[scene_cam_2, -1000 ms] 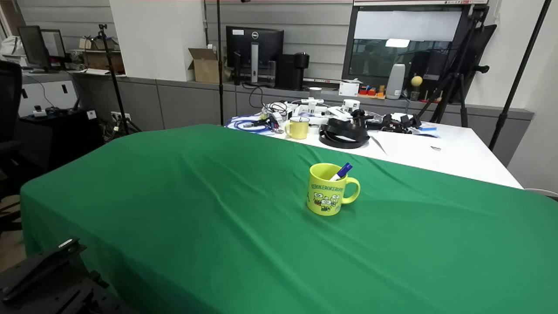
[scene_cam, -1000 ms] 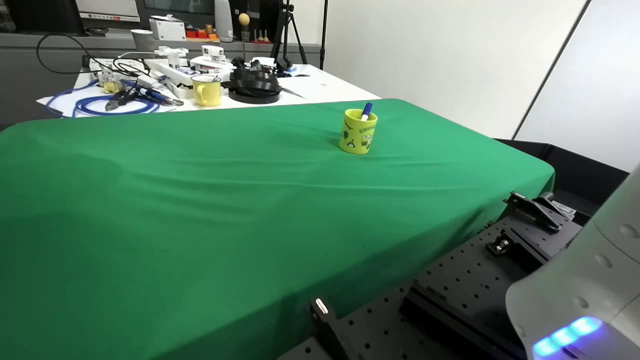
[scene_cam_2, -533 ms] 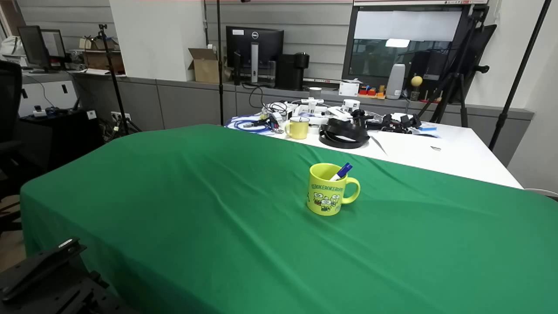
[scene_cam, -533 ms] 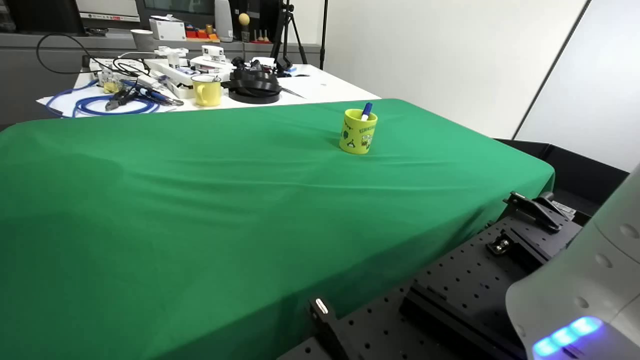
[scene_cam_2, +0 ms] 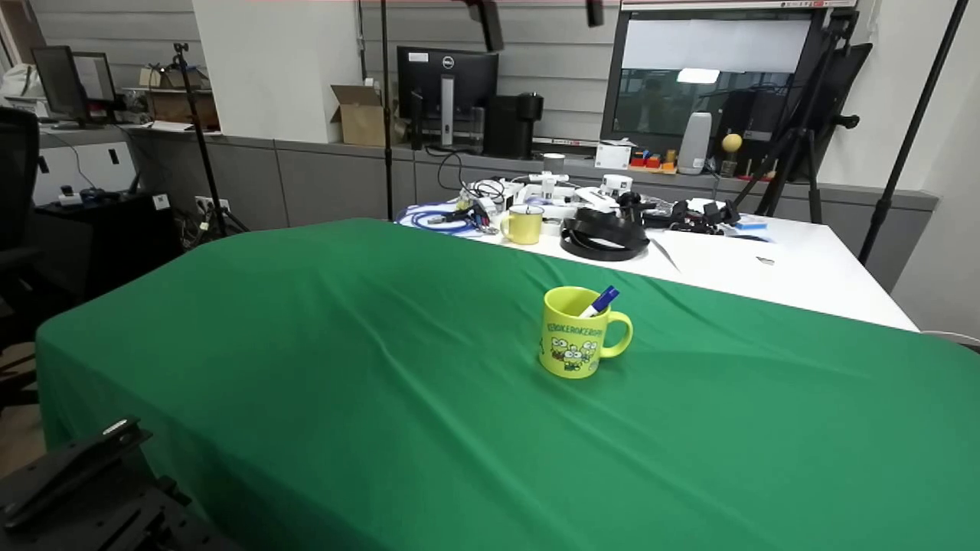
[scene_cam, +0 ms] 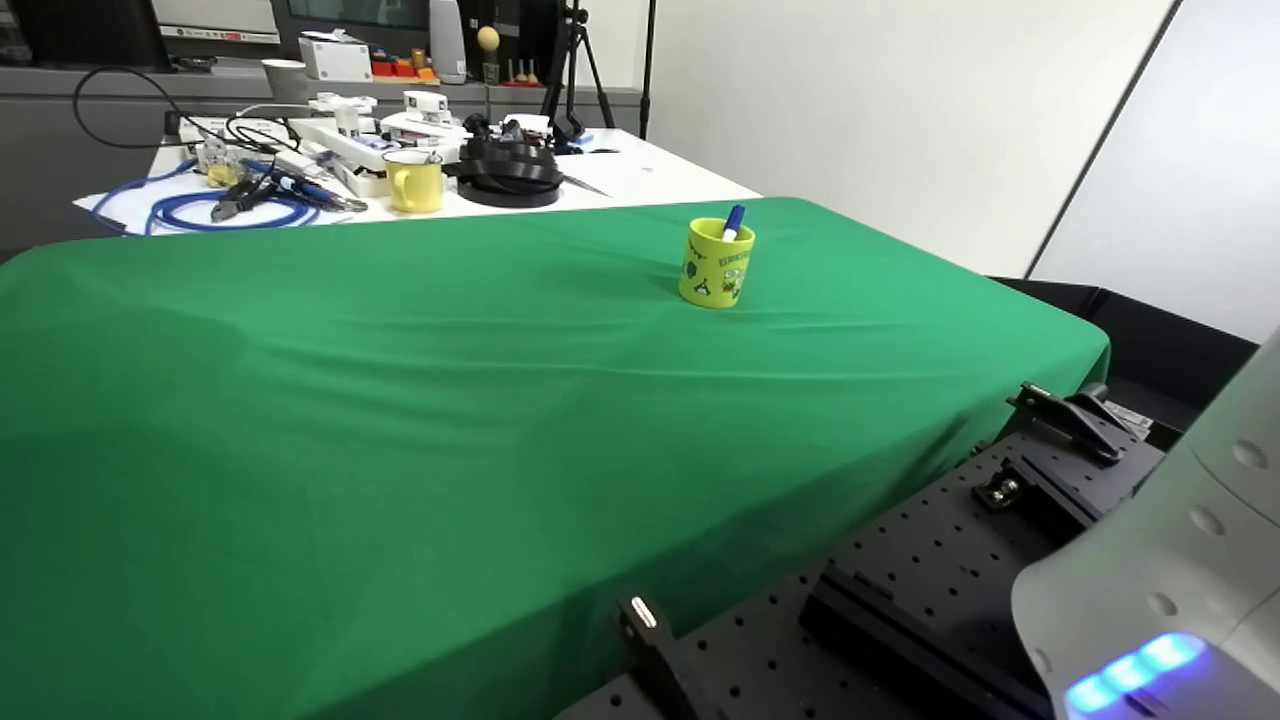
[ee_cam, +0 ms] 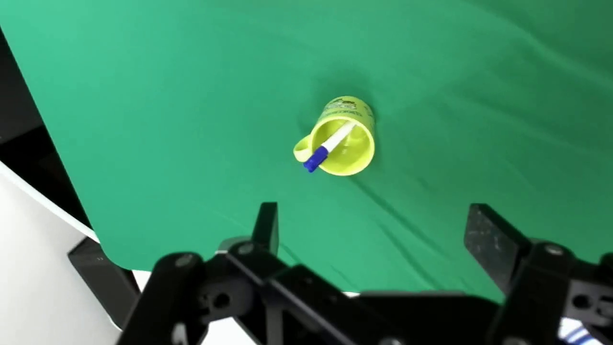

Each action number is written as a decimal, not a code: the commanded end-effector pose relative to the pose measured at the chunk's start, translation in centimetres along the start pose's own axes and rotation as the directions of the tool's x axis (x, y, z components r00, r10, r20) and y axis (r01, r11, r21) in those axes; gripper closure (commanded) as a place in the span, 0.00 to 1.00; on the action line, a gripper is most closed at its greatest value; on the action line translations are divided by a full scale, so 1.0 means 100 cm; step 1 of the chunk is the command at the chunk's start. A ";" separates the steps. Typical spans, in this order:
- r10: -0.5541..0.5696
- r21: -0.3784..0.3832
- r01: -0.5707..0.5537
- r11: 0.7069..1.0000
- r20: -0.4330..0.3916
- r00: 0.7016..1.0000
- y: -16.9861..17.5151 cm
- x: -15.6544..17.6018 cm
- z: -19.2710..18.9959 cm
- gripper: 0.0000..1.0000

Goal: Pick up the marker in the yellow mug and place it on the table

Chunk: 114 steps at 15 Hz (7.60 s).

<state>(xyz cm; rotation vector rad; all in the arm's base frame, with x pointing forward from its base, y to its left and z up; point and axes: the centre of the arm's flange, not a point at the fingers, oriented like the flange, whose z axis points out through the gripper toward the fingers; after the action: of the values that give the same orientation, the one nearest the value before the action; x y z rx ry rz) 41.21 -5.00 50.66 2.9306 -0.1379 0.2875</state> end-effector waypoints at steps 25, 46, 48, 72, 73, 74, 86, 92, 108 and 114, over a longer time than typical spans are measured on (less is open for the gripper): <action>0.819 -0.074 -0.885 0.460 0.419 0.391 0.112 0.103 0.256 0.00; 0.815 -0.230 -0.932 0.278 0.571 0.102 0.130 0.133 0.314 0.00; 0.810 -0.228 -0.936 0.268 0.580 0.091 0.132 0.136 0.321 0.00; 0.781 -0.264 -0.926 0.269 0.622 0.050 0.098 0.142 0.349 0.33; 0.781 -0.265 -0.926 0.271 0.623 0.050 0.097 0.142 0.349 0.40; 0.782 -0.265 -0.925 0.273 0.621 0.053 0.097 0.142 0.349 0.49; 0.748 -0.303 -0.905 0.300 0.664 0.026 0.089 0.152 0.338 0.94; 0.750 -0.277 -0.909 0.310 0.659 0.055 0.087 0.167 0.314 0.94; 0.754 -0.169 -0.933 0.317 0.642 0.140 0.117 0.213 0.241 0.94; 0.687 -0.090 -0.948 0.306 0.711 0.154 0.098 0.221 0.251 0.94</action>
<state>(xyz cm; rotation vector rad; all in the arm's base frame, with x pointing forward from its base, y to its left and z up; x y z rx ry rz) 65.13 -21.71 33.17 2.6569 -2.1087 -0.6595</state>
